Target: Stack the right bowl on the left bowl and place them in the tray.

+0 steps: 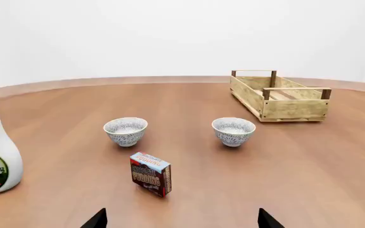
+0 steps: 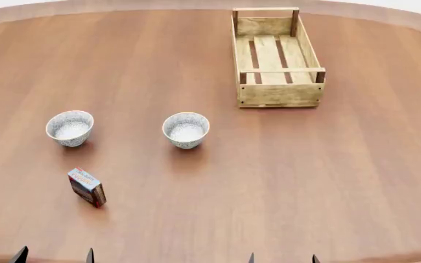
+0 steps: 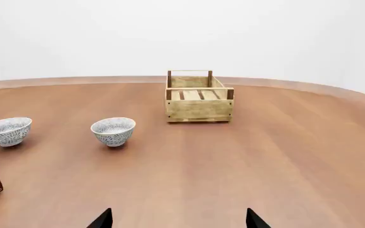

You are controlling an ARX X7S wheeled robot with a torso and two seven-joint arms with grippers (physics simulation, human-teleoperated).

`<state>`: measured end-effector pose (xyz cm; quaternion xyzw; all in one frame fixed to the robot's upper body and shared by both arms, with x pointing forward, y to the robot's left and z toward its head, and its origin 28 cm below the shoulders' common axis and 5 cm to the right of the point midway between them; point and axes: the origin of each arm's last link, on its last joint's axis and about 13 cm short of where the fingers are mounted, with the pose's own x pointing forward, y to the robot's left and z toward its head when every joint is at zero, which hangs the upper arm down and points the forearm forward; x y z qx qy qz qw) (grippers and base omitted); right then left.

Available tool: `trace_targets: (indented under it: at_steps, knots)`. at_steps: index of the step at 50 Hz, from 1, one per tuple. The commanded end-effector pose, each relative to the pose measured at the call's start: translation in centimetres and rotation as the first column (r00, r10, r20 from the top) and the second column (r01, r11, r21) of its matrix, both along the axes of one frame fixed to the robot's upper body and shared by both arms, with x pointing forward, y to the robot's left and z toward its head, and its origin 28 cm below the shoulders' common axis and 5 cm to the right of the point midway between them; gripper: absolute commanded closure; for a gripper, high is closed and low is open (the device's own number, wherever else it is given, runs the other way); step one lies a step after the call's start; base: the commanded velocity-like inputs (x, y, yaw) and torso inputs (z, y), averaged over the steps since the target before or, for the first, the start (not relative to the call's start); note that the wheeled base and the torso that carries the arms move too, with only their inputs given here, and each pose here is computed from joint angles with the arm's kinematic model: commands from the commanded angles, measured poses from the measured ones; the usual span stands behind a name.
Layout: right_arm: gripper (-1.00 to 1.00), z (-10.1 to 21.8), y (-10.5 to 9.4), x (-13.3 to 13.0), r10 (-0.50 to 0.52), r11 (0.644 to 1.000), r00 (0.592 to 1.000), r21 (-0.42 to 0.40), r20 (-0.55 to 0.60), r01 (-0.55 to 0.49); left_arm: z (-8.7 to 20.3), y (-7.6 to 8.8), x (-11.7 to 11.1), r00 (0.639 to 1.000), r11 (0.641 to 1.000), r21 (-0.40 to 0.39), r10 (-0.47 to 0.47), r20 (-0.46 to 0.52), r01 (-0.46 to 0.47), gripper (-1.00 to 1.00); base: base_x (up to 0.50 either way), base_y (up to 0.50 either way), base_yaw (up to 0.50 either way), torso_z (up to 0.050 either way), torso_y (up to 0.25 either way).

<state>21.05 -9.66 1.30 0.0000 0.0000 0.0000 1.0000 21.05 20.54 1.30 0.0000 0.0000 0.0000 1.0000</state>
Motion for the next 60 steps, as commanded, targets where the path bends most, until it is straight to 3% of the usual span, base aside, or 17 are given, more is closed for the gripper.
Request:
trace_targets:
  at_steps: [1, 22, 38, 60]
  knots:
    - [-1.0, 0.06, 0.04, -0.11, 0.007, 1.0, 1.0, 0.002, 0.003, -0.007, 0.05, 0.01, -0.01, 1.0, 1.0, 0.0, 0.0, 0.002, 0.0, -1.0, 0.0, 0.0, 0.0, 0.0, 0.0]
    - [-1.0, 0.39, 0.14, -0.24, -0.016, 1.0, 1.0, -0.007, -0.013, 0.016, 0.16, 0.09, -0.14, 1.0, 1.0, 0.006, 0.006, 0.002, -0.006, -1.0, 0.0, 0.0, 0.0, 0.0, 0.0]
    - [-1.0, 0.21, 0.43, -0.41, 0.005, 1.0, 1.0, -0.018, -0.016, -0.006, 0.06, 0.24, 0.0, 1.0, 1.0, 0.009, 0.022, 0.003, -0.022, -1.0, 0.0, 0.49, 0.0, 0.0, 0.0]
    - [-1.0, 0.45, 0.64, 0.37, 0.005, 1.0, 0.999, -0.015, -0.038, -0.005, 0.48, 0.33, 0.8, 1.0, 1.0, -0.029, 0.009, -0.027, -0.009, -1.0, 0.0, 0.0, 0.0, 0.0, 0.0]
